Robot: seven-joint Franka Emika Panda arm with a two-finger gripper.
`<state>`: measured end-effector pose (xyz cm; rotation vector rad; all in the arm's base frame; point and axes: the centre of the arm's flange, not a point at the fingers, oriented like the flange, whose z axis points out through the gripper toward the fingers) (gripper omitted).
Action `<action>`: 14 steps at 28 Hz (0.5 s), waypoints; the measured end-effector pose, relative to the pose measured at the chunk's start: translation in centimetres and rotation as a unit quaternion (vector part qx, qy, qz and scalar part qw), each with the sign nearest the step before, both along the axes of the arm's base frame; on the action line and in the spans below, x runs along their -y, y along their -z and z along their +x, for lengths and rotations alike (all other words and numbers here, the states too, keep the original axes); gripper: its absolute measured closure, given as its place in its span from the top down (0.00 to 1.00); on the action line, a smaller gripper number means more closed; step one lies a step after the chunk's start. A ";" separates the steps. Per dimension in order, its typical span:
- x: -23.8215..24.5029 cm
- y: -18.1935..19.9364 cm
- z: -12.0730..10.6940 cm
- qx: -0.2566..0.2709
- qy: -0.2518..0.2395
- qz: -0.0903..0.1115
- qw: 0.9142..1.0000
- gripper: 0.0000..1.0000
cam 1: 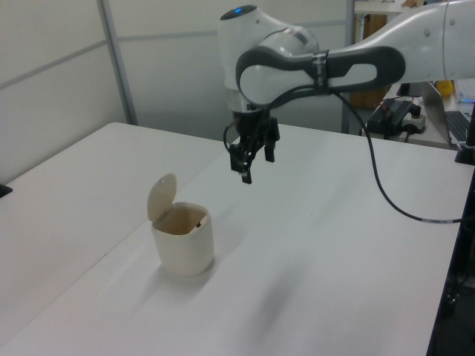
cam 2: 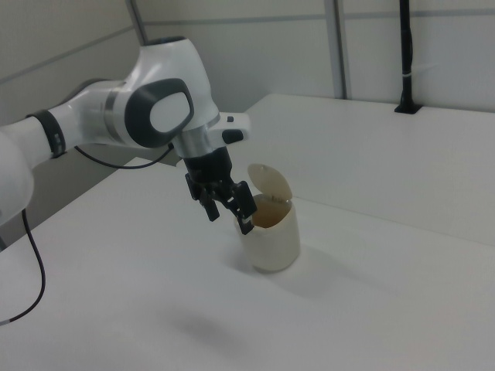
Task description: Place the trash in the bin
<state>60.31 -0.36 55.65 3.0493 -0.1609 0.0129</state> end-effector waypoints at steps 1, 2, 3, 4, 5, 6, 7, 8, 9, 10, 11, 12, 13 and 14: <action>0.5 -0.5 -0.3 0.001 0.004 -0.001 1.000 1.00; 0.8 -0.8 -0.5 0.002 0.007 -0.001 1.000 1.00; 1.1 -1.1 -0.6 0.003 0.010 -0.002 1.000 1.00; 1.4 -1.3 -0.8 0.003 0.013 -0.002 1.000 1.00; 1.7 -1.6 -1.0 0.003 0.015 -0.003 1.000 1.00; 2.1 -1.8 -1.1 0.003 0.019 -0.003 1.000 1.00; 2.5 -2.0 -1.3 0.003 0.023 -0.003 1.000 1.00; 2.8 -2.2 -1.4 0.004 0.025 -0.003 1.000 1.00; 3.0 -2.3 -1.5 0.005 0.028 -0.002 1.000 1.00; 3.2 -2.3 -1.5 0.006 0.030 0.001 1.000 1.00; 3.3 -2.3 -1.5 0.006 0.031 0.005 0.999 1.00; 3.3 -2.3 -1.5 0.006 0.033 0.010 0.999 1.00; 3.4 -2.3 -1.5 0.006 0.035 0.014 0.999 1.00; 3.4 -2.3 -1.4 0.008 0.036 0.018 0.999 1.00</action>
